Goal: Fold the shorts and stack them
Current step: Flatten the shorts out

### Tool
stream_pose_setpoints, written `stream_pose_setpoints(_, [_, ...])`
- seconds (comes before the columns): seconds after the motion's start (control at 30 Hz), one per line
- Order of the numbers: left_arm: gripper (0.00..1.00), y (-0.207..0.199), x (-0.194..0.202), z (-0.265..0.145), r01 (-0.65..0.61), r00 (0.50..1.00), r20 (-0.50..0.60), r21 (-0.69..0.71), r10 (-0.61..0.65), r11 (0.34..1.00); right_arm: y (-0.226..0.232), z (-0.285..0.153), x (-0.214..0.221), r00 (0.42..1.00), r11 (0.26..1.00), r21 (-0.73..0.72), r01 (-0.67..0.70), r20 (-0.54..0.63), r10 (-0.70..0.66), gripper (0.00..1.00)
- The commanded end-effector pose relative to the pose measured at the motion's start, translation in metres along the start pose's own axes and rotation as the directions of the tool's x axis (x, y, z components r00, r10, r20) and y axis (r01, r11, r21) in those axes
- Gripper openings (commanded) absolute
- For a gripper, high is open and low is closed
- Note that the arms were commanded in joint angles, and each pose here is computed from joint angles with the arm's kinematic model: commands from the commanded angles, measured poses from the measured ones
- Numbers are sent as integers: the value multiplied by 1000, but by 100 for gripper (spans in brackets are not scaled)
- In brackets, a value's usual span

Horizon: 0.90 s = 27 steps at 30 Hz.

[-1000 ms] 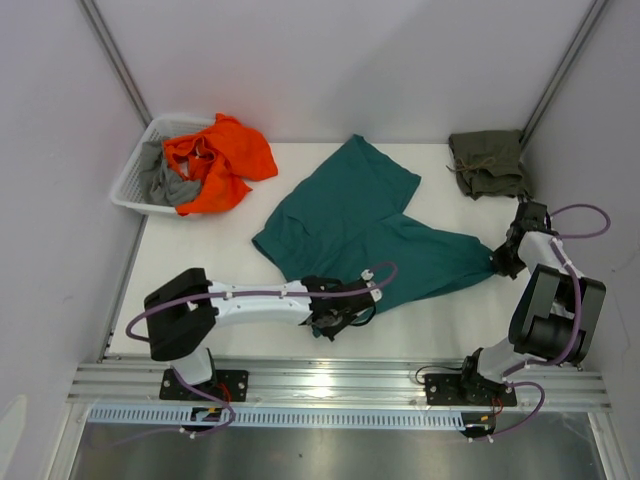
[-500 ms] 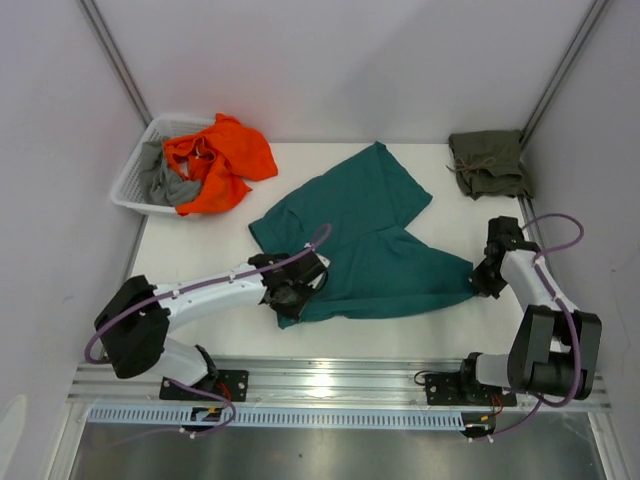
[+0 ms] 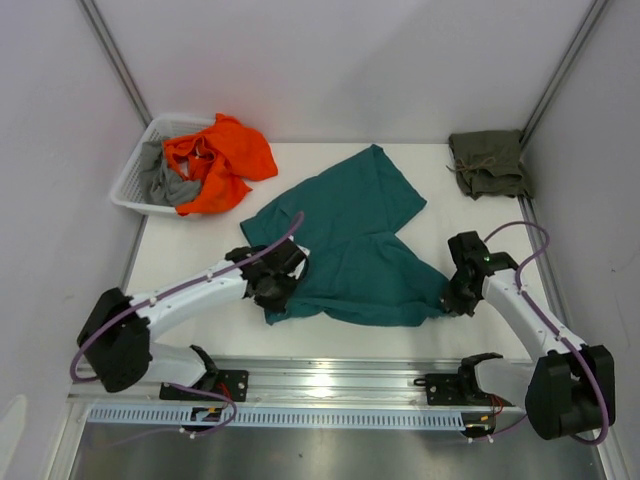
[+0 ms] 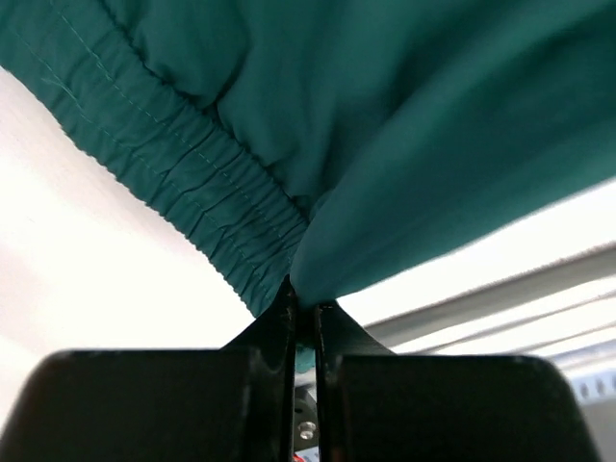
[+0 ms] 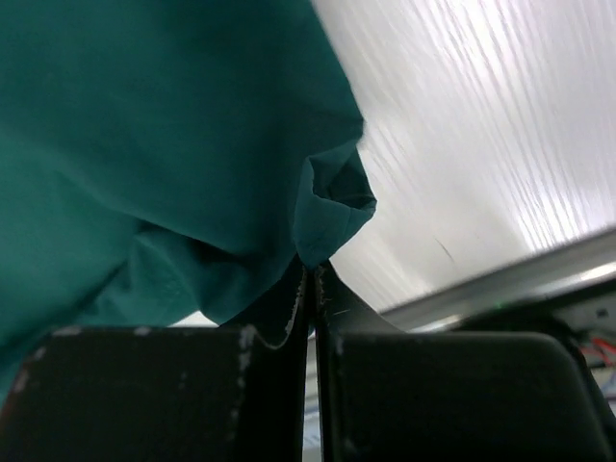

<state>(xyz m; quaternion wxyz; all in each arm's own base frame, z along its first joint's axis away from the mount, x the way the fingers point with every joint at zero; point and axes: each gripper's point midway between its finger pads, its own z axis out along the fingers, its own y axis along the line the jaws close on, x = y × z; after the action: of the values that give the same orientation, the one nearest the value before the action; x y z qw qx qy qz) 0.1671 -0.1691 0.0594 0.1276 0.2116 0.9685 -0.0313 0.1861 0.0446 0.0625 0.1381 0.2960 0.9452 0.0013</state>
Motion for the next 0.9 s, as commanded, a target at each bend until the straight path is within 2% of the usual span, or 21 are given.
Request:
stream_pose_setpoints(0.0, [4,-21,-6,-28,-41,995,95,148,27,988,-19,-11,16,998,996,75,-54,-25,56,0])
stream_pose_setpoints(0.07, [7,-28,-4,-33,-67,994,97,196,49,978,-27,-19,19,996,989,117,-89,-11,91,0])
stream_pose_setpoints(0.1, [8,-32,-5,-37,-79,993,103,217,58,973,-28,-21,19,995,987,129,-95,0,95,7])
stream_pose_setpoints(0.17, [15,-41,-2,-38,-124,990,93,253,103,960,-44,-21,7,991,969,213,-125,81,110,8])
stream_pose_setpoints(0.2, [15,-44,-2,-39,-134,989,90,260,115,956,-50,-20,1,988,960,247,-131,111,106,8])
stream_pose_setpoints(0.27, [6,-45,3,-33,-156,988,53,239,148,958,-57,-19,-23,979,937,304,-174,153,133,9])
stream_pose_setpoints(0.5, [6,-62,18,-23,-223,974,25,253,224,941,-63,6,-62,949,914,269,-304,167,267,9])
stream_pose_setpoints(0.53, [8,-67,23,-20,-250,967,13,257,256,933,-71,13,-61,945,899,294,-325,147,294,9])
stream_pose_setpoints(0.57, [19,-72,26,-19,-264,962,6,277,273,924,-73,17,-65,944,899,290,-327,145,296,9])
stream_pose_setpoints(0.73, [48,-100,42,-27,-353,927,30,401,373,846,-90,26,-70,922,866,316,-386,150,357,12])
stream_pose_setpoints(0.77, [53,-103,42,-31,-362,925,48,421,378,832,-93,29,-71,913,856,318,-408,144,382,23])
stream_pose_setpoints(0.87, [67,-116,44,-43,-393,910,90,501,405,771,-99,29,-76,914,847,345,-405,143,379,81])
